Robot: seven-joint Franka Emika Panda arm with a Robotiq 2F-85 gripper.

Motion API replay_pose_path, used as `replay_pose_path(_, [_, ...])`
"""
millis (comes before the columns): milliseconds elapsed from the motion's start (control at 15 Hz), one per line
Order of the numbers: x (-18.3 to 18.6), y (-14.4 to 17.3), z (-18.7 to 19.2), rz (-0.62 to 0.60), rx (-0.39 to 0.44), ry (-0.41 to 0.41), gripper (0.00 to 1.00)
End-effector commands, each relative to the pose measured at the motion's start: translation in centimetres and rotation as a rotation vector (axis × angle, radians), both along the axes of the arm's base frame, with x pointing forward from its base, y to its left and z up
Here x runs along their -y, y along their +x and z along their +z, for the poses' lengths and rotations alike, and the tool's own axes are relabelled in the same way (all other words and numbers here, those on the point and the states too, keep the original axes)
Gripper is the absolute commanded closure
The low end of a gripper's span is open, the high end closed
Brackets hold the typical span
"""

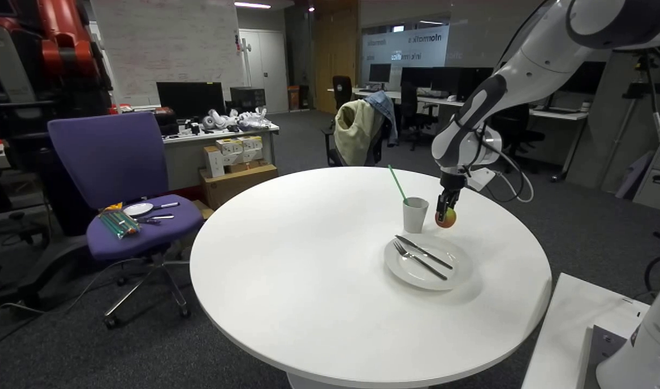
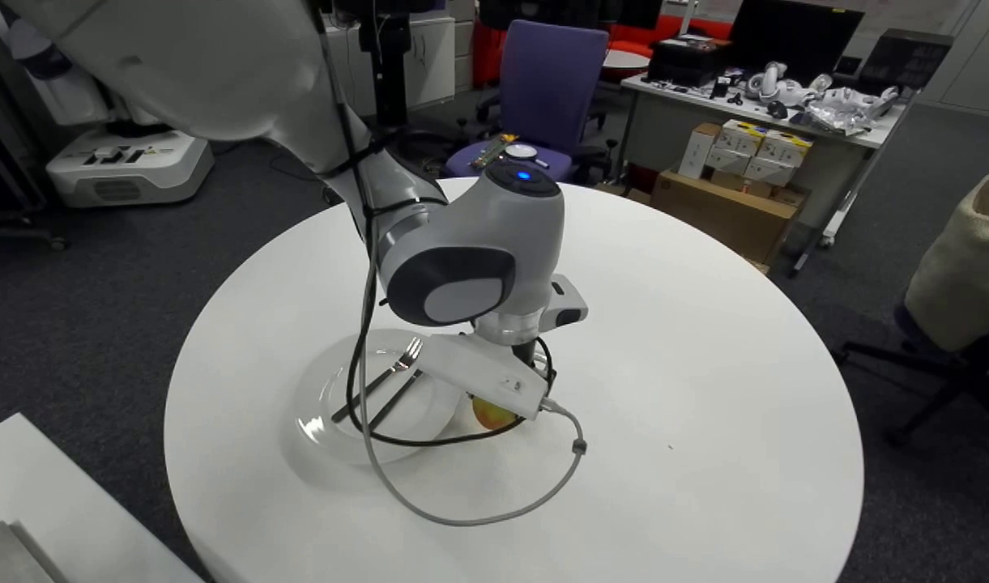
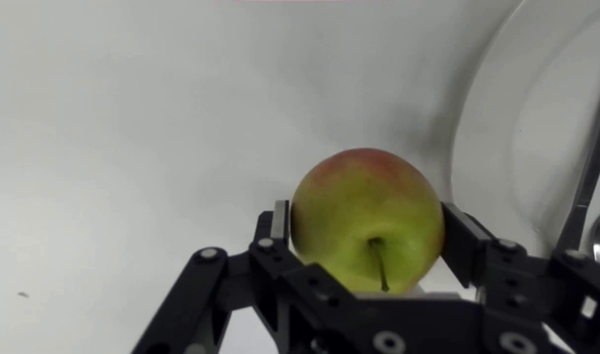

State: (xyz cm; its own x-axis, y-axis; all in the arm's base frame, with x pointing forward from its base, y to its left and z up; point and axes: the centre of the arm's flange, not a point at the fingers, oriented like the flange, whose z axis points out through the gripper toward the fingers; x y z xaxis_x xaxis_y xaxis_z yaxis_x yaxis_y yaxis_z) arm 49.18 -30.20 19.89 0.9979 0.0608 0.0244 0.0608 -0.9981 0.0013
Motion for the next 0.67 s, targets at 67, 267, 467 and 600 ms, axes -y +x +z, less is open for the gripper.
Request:
replay_pose_path(67, [-1.6, -1.7, 6.4, -0.001, 0.037, -0.093, 0.0])
replay_pose_path(267, [-2.2, -1.3, 7.9, 0.004, 0.047, -0.12, 0.0])
replay_pose_path(467, [-2.8, -1.1, 8.6, 0.009, 0.052, -0.135, 0.0])
replay_pose_path(600, [-3.2, -1.0, 8.5, 0.012, 0.048, -0.131, 0.0])
